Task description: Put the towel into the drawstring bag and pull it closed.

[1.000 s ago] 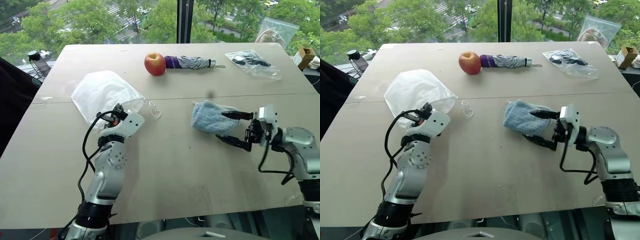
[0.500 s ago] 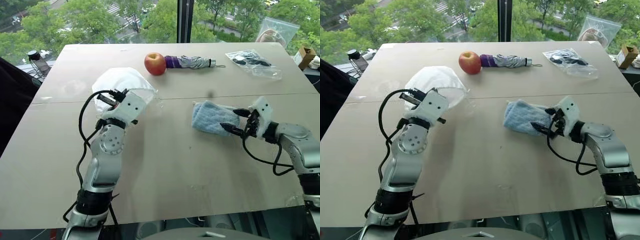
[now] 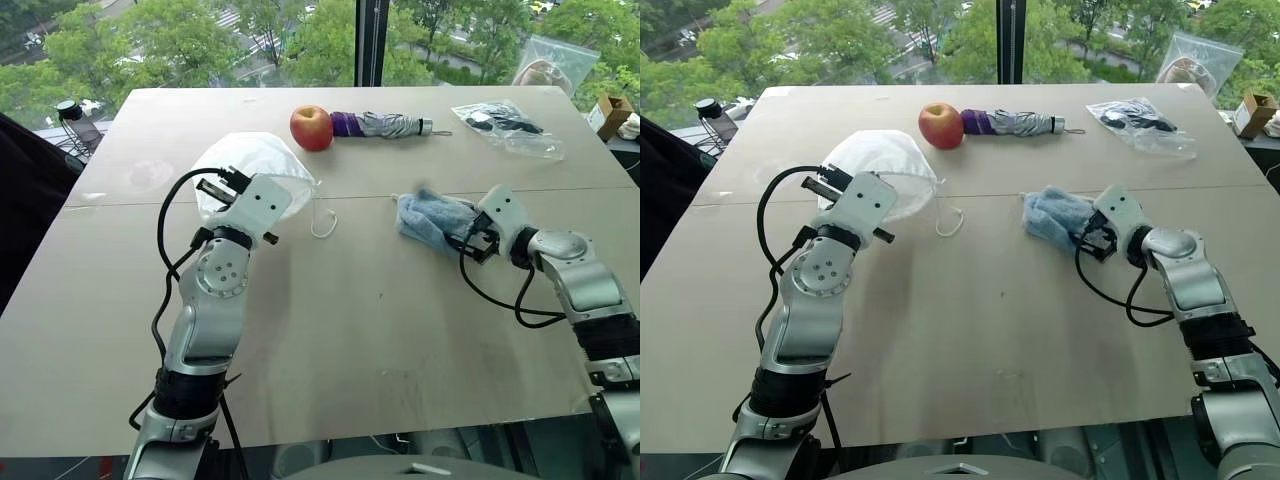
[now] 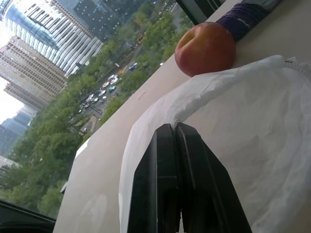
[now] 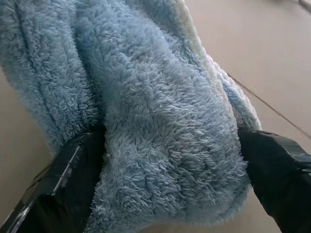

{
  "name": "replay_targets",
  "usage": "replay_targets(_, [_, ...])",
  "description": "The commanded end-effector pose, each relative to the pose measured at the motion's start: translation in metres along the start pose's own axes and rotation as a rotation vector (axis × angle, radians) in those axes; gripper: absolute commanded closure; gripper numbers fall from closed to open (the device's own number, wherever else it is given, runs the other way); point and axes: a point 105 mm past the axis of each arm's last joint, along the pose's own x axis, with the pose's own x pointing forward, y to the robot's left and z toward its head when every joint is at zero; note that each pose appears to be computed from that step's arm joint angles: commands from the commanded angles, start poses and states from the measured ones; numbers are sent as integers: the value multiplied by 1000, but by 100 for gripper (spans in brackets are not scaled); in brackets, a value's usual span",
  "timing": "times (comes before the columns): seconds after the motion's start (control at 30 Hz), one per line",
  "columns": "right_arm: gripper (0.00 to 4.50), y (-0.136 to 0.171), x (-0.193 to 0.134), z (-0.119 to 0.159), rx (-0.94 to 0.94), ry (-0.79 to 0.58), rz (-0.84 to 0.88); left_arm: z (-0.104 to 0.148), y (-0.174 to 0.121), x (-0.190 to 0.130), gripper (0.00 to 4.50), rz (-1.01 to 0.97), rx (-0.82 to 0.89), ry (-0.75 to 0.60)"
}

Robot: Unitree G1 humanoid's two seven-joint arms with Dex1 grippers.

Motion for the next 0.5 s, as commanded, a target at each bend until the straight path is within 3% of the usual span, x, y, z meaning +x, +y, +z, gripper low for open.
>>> replay_targets(0.03, [0,18,7,-28,248,146,76,15,7,-3,448,22,-19,-56])
replay_targets(0.13, [0,33,13,-40,346,217,139,16,7,-1,448,16,-41,-61])
replay_targets(0.17, [25,36,15,-42,354,224,147,18,7,0,450,9,-45,-66])
replay_targets(0.23, [83,38,18,-42,347,221,160,20,7,1,450,-1,-59,-73])
replay_targets(0.47, [381,42,25,-26,261,158,190,31,3,5,450,-58,-139,-89])
replay_targets(0.5, [401,43,25,-24,258,151,199,32,2,6,450,-69,-150,-88])
